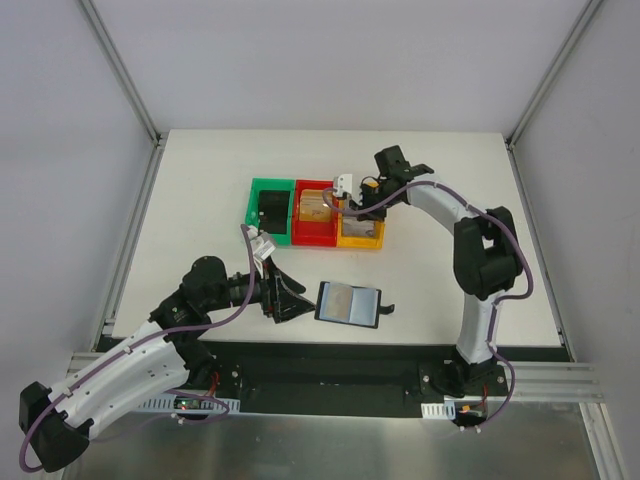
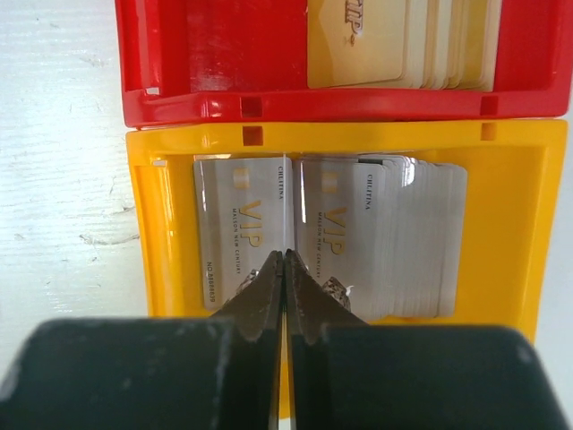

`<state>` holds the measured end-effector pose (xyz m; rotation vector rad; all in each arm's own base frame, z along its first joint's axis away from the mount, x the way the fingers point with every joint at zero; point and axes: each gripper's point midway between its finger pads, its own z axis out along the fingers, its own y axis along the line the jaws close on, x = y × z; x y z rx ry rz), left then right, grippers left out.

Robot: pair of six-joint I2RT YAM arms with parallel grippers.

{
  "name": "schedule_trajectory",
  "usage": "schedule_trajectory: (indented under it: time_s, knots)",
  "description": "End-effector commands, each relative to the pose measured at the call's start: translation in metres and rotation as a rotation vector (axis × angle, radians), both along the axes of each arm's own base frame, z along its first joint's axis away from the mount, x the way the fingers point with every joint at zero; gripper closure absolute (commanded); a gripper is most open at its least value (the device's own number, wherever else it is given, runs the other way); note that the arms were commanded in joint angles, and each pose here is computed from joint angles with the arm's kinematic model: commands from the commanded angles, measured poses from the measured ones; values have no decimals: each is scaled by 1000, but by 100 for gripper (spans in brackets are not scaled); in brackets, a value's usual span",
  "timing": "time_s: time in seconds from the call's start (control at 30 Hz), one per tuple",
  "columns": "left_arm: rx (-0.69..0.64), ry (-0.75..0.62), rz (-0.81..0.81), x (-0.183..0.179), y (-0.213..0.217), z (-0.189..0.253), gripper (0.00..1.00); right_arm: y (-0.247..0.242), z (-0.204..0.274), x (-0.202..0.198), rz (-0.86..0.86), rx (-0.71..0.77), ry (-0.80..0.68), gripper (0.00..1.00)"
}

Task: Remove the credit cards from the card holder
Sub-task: Place the credit card in the storage box.

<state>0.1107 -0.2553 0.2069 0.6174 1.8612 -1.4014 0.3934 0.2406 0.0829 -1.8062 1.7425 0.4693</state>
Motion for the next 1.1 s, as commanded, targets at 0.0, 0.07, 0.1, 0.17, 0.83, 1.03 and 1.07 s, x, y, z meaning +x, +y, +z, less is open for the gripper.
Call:
schedule_trajectory:
  time_s: [0.0, 0.07, 0.1, 0.17, 0.83, 1.03, 1.07]
  knots:
    - [-22, -30, -21, 0, -2, 9, 32, 9, 8, 5, 46, 32, -12, 100]
    - [-17, -24, -22, 0, -3, 8, 31, 9, 6, 7, 44, 33, -9, 100]
    - [-18, -27, -24, 0, -3, 9, 31, 9, 5, 8, 42, 32, -6, 100]
    - [-12, -24, -21, 2, -4, 7, 31, 9, 2, 9, 39, 28, -5, 100]
    - [-5, -12, -18, 2, -4, 3, 31, -5, -4, 23, -17, -23, -38, 100]
    - [-4, -8, -23, 2, -5, 2, 32, -11, -6, 21, -25, -32, -32, 100]
    - [-6, -7, -23, 2, -5, 2, 32, -12, -7, 21, -24, -34, -32, 100]
